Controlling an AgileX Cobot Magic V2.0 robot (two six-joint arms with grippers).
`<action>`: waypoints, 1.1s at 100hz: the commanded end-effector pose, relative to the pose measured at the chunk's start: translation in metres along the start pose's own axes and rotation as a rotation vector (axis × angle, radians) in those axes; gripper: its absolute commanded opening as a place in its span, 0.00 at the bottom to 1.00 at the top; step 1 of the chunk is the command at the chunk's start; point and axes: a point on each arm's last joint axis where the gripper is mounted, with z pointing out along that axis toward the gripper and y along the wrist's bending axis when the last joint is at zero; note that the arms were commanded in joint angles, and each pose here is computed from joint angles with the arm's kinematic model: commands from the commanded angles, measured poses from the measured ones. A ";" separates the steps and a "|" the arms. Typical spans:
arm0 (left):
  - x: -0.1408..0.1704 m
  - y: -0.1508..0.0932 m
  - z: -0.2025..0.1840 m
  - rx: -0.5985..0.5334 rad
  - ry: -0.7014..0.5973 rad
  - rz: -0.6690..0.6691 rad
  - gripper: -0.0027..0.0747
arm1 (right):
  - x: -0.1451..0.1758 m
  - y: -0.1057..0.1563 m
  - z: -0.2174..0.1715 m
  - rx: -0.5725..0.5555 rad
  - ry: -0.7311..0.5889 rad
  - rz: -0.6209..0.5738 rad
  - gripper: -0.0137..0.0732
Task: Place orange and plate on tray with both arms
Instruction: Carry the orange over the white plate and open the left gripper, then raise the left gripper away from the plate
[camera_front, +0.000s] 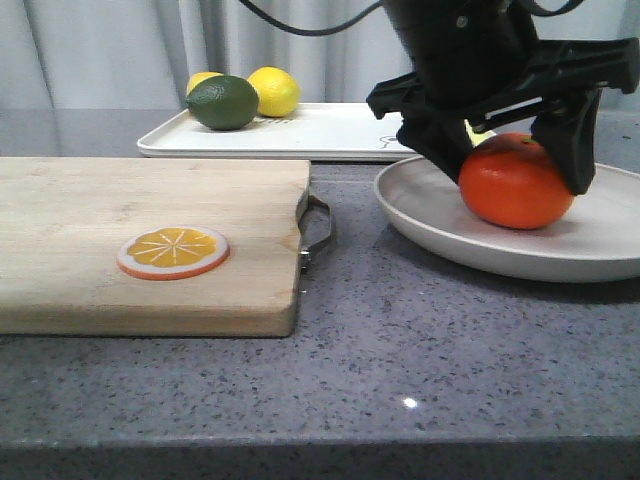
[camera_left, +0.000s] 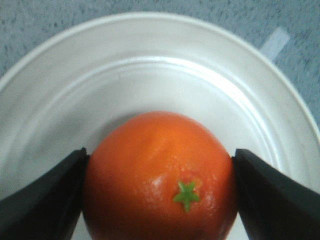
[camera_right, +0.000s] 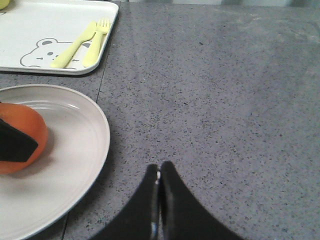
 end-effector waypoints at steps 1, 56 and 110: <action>-0.017 -0.013 -0.031 0.027 -0.116 0.019 0.56 | -0.018 0.000 -0.002 0.000 -0.102 0.001 0.08; -0.028 -0.018 -0.052 0.017 -0.091 0.058 0.93 | -0.018 0.000 -0.002 0.001 -0.097 0.001 0.08; -0.038 -0.022 -0.123 -0.056 -0.180 0.150 0.62 | -0.018 0.000 -0.002 0.001 -0.095 0.001 0.08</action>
